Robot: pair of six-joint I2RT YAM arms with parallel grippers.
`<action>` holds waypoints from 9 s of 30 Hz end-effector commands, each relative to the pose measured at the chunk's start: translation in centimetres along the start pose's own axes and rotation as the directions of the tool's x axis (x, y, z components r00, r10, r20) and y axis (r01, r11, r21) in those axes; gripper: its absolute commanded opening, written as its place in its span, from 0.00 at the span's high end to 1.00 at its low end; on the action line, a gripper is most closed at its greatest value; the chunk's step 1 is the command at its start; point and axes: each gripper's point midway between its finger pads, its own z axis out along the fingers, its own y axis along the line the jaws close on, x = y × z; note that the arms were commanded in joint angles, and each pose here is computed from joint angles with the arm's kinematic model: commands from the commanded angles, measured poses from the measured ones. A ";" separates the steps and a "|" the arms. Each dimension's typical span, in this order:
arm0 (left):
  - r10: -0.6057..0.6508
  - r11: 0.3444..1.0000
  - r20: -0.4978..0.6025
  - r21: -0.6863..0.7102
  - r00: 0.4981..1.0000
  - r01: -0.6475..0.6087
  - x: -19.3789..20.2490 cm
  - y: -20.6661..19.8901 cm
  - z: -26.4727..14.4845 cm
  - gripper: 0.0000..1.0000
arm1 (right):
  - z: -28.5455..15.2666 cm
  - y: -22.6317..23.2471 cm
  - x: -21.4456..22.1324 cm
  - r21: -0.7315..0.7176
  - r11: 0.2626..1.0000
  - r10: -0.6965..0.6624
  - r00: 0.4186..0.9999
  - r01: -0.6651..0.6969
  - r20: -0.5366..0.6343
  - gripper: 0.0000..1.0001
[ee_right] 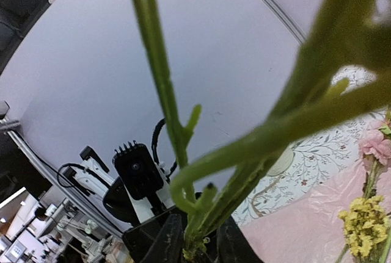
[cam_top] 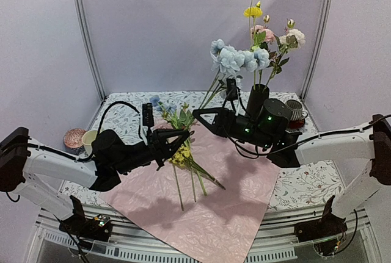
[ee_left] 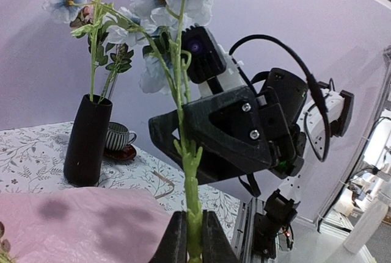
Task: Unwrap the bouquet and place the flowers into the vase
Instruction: Pass from the left arm to the right, then place the fake flower in the vase, then adjust the fake flower on the flattened wrapping paper.
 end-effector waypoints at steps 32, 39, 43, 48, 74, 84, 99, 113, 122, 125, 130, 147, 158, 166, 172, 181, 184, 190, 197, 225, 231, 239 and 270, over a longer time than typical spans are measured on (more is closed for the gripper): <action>0.091 0.990 -0.012 -0.103 0.996 -0.092 -2.7 -0.7 -4.0 0.02 | -11.8 -4.3 -24.4 0.775 0.190 -0.748 0.600 0.603 -0.283 0.97; 0.091 0.990 -0.025 -0.103 0.996 -0.093 -2.4 -0.6 -4.2 0.03 | -10.7 -7.1 -25.8 0.788 0.131 -0.732 0.595 0.601 -0.332 0.97; 0.101 0.989 -0.017 -0.105 0.995 -0.102 -2.5 -0.6 -4.2 0.04 | -10.7 -9.3 -26.0 0.799 0.118 -0.719 0.606 0.590 -0.341 0.97; 0.114 0.988 -0.014 -0.103 0.993 -0.114 -2.5 -0.6 -4.2 0.04 | -10.5 -11.6 -25.9 0.804 0.110 -0.716 0.608 0.585 -0.344 0.97; 0.132 0.985 -0.023 -0.105 0.991 -0.133 -2.4 -0.5 -4.0 0.04 | -10.0 -8.6 -28.5 0.784 0.130 -0.764 0.565 0.608 -0.312 0.98; 0.128 0.986 -0.033 -0.100 0.991 -0.131 -2.1 -0.5 -3.8 0.04 | -9.2 -12.9 -26.9 0.778 0.184 -0.706 0.632 0.600 -0.320 0.98; 0.127 0.987 -0.038 -0.092 0.991 -0.130 -2.0 -0.6 -3.7 0.05 | -9.6 -18.8 -23.9 0.781 0.235 -0.605 0.716 0.578 -0.348 0.97; 0.130 0.988 -0.033 -0.085 0.991 -0.132 -2.2 -0.8 -3.7 0.05 | -11.2 -24.0 -19.8 0.799 0.245 -0.492 0.780 0.550 -0.386 0.97; 0.136 0.987 -0.033 -0.078 0.990 -0.139 -2.3 -1.0 -3.7 0.05 | -12.4 -27.4 -17.2 0.814 0.215 -0.413 0.806 0.539 -0.425 0.94; 0.136 0.987 -0.032 -0.078 0.990 -0.138 -2.3 -1.0 -3.7 0.05 | -12.5 -28.0 -16.8 0.814 0.210 -0.399 0.808 0.542 -0.435 0.92; 0.134 0.987 -0.033 -0.085 0.990 -0.136 -2.3 -0.9 -3.8 0.04 | -12.6 -27.4 -16.7 0.807 0.224 -0.394 0.808 0.546 -0.438 0.74; 0.125 0.987 -0.044 -0.101 0.991 -0.128 -1.8 -0.4 -3.8 0.04 | -13.6 -22.2 -16.8 0.790 0.326 -0.391 0.835 0.519 -0.387 0.34; 0.106 0.981 -0.061 -0.154 0.993 -0.114 -1.5 0.6 -4.0 0.04 | -14.9 -18.8 -14.6 0.749 0.430 -0.339 0.859 0.505 -0.384 0.26; 0.050 0.962 -0.104 -0.264 0.993 -0.076 -0.7 2.5 -4.7 0.02 | -16.2 -16.5 -10.4 0.680 0.567 -0.275 0.885 0.465 -0.376 0.01; -0.076 0.902 -0.143 -0.431 0.987 0.007 1.0 6.1 -6.0 0.02 | -16.1 -15.1 -7.8 0.669 0.613 -0.198 0.902 0.420 -0.385 0.01; -0.377 0.726 -0.127 -0.656 0.917 0.208 6.3 11.8 -10.6 0.02 | -13.7 -13.4 -4.0 0.599 0.673 -0.192 0.885 0.433 -0.424 0.01; -0.433 0.698 -0.146 -0.679 0.889 0.228 8.0 12.5 -10.9 0.09 | -12.8 -13.5 -2.7 0.561 0.717 -0.182 0.887 0.415 -0.424 0.00; -0.567 0.615 -0.179 -0.741 0.804 0.269 11.8 13.8 -10.5 0.25 | -9.9 -14.0 2.3 0.420 0.833 -0.133 0.867 0.360 -0.480 0.12; -0.644 0.597 -0.254 -0.756 0.721 0.267 15.1 14.1 -9.0 0.28 | -6.6 -16.8 8.9 0.315 0.856 -0.112 0.744 0.409 -0.659 0.31; -0.581 0.576 -0.221 -0.792 0.784 0.204 12.9 14.5 -11.2 0.30 | -5.7 -22.2 19.1 0.303 0.826 0.011 0.525 0.475 -0.851 0.82; -0.574 0.577 -0.217 -0.792 0.789 0.202 12.7 14.5 -11.4 0.30 | -3.9 -18.3 16.5 0.241 0.870 -0.084 0.612 0.429 -0.786 0.90; -0.578 0.588 -0.217 -0.779 0.786 0.218 12.9 14.3 -11.1 0.30 | -4.1 -16.6 13.6 0.293 0.866 -0.115 0.733 0.404 -0.670 0.92; -0.610 0.571 -0.272 -0.802 0.744 0.174 15.1 14.9 -9.0 0.31 | -7.7 -18.9 9.6 0.530 0.741 -0.060 0.827 0.412 -0.558 0.44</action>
